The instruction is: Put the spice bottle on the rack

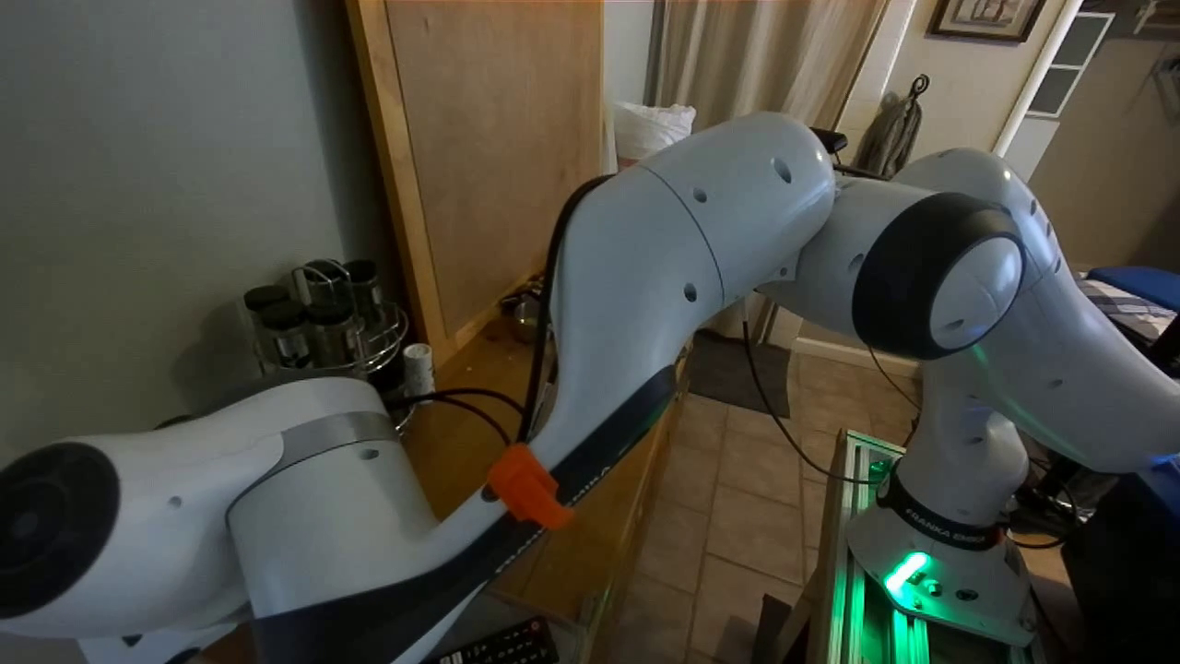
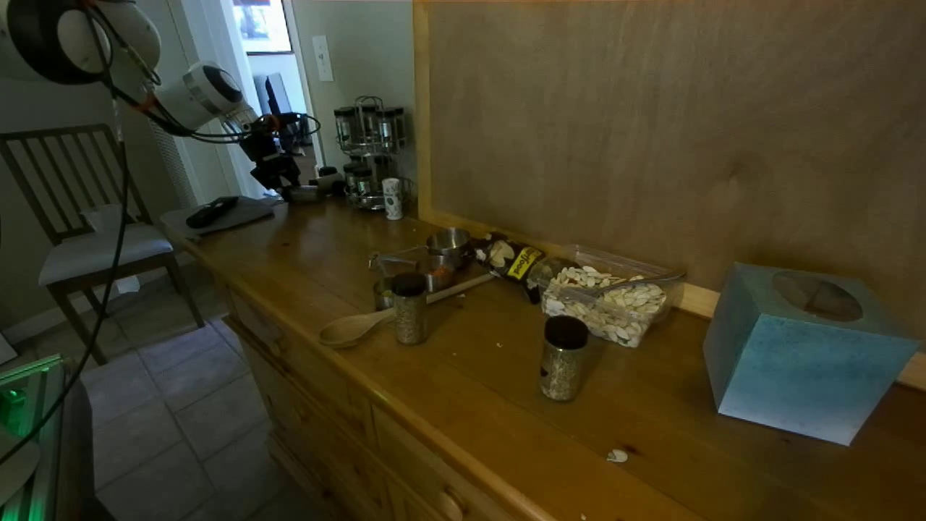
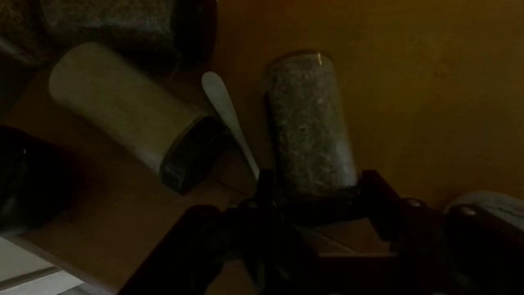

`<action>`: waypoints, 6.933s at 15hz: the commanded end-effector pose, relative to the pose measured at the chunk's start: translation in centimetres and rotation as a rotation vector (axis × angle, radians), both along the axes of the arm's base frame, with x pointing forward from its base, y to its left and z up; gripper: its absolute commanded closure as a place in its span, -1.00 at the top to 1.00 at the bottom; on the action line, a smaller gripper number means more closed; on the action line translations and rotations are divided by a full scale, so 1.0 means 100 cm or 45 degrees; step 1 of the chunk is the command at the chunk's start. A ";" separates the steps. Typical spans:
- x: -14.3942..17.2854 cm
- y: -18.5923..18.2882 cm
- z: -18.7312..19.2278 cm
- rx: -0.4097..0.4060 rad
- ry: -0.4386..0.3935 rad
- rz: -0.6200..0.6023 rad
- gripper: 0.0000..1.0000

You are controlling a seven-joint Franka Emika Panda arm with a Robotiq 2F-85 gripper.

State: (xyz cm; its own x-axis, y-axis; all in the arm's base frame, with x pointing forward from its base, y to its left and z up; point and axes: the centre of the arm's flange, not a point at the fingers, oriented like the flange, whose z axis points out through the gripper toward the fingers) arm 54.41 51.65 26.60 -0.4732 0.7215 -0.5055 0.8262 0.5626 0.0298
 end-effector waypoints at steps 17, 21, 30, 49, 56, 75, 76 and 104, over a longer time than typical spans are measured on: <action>-0.037 -0.069 0.185 0.622 0.317 -0.663 -0.50; -0.062 -0.089 0.205 0.877 0.380 -0.771 -0.50; -0.100 -0.150 0.199 1.378 0.293 -1.110 -0.50; -0.058 -0.225 0.198 1.745 0.013 -1.564 -0.50; -0.060 -0.299 0.201 1.976 -0.212 -1.827 -0.50; -0.050 -0.325 0.207 2.236 -0.595 -1.853 -0.50; -0.046 -0.325 0.207 2.239 -0.598 -1.853 -0.50; 0.007 -0.319 0.136 2.239 -0.677 -1.775 -0.50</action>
State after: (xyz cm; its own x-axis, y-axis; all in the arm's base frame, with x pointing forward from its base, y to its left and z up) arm 55.56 20.96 41.32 0.4736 0.1122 0.8736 0.2917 -0.9559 -0.0354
